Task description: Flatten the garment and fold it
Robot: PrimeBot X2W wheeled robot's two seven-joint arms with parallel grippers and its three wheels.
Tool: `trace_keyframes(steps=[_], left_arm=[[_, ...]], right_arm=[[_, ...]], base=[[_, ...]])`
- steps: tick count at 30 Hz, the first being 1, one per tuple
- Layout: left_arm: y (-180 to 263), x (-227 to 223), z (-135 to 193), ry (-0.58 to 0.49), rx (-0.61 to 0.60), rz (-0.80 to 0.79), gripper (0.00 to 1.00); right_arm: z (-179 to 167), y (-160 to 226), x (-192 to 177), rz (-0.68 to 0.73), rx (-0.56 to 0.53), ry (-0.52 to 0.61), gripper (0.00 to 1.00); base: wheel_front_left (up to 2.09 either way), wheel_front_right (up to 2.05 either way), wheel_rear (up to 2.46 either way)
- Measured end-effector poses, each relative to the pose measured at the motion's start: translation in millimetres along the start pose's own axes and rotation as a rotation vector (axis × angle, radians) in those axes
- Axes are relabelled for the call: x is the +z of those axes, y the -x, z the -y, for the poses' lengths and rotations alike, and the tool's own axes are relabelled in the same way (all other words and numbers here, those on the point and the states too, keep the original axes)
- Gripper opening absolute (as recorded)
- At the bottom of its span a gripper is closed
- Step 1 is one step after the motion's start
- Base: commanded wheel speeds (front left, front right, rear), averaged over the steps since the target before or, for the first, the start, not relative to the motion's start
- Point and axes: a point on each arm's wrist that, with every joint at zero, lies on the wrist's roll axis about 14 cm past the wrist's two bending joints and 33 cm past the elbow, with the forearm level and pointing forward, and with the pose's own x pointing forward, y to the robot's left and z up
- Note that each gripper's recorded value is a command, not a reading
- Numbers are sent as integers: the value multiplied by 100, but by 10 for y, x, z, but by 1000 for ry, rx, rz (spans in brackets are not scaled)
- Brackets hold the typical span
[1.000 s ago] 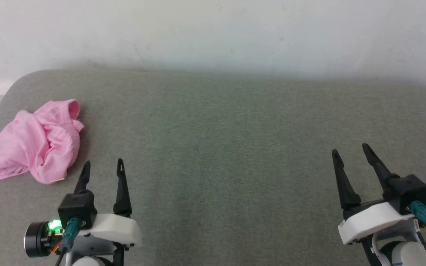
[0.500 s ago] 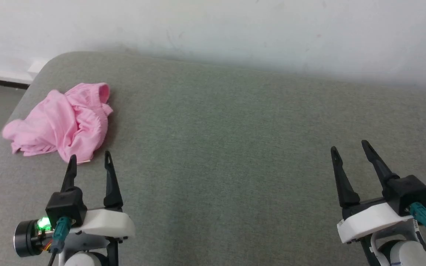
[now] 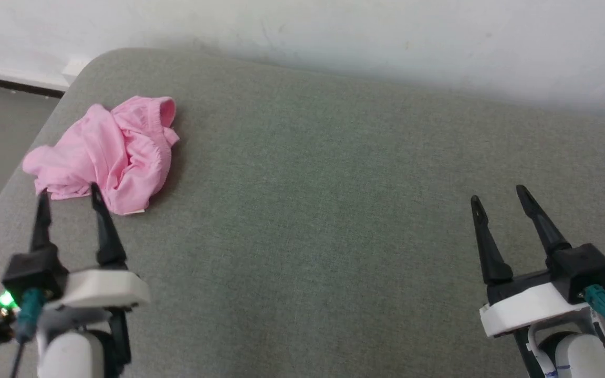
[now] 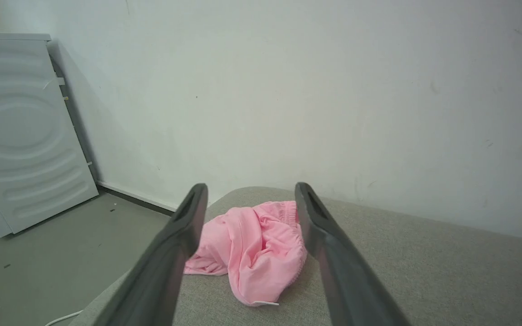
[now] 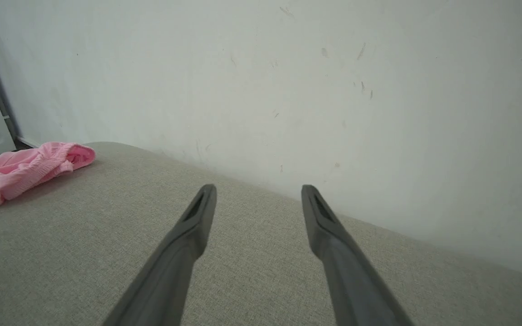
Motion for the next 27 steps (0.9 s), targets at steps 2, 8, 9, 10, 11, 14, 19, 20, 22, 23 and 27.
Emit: trace_keyframes(steps=[2,8,9,10,11,14,19,20,22,23,27], left_arm=[[-99,29,-64,-11,6,13,100],[-458,41,-146,-66,-25,32,100],[-526,28,-151,-74,-33,29,100],[-589,-6,-157,-83,-39,19,100],[-651,-49,-156,-93,-49,8,100],[-830,-219,-187,-130,-70,-43,100],[-1156,-527,-234,-167,-105,-189,100],[-1214,-591,-239,-172,-109,-224,100],[-1311,-742,-258,-176,-111,-307,100],[-1350,-816,-264,-177,-112,-347,100],[-1478,-1108,-215,-159,-116,-515,100]], right_arm=[[1,-30,-19,1,6,2,100],[48,-184,-38,24,18,16,100],[59,-209,-46,29,19,20,100],[68,-234,-56,31,22,21,100],[74,-257,-74,31,24,22,100],[95,-333,-116,39,33,33,100],[208,-433,-219,44,14,46,100],[214,-450,-247,43,18,50,100],[228,-490,-294,46,24,55,100],[236,-508,-319,45,28,61,100],[280,-591,-398,57,33,68,100]], base=[[0,0,0],[0,0,0],[0,0,0],[0,0,0],[0,0,0],[0,0,0],[0,0,0],[0,0,0],[0,0,0],[0,0,0],[0,0,0]])
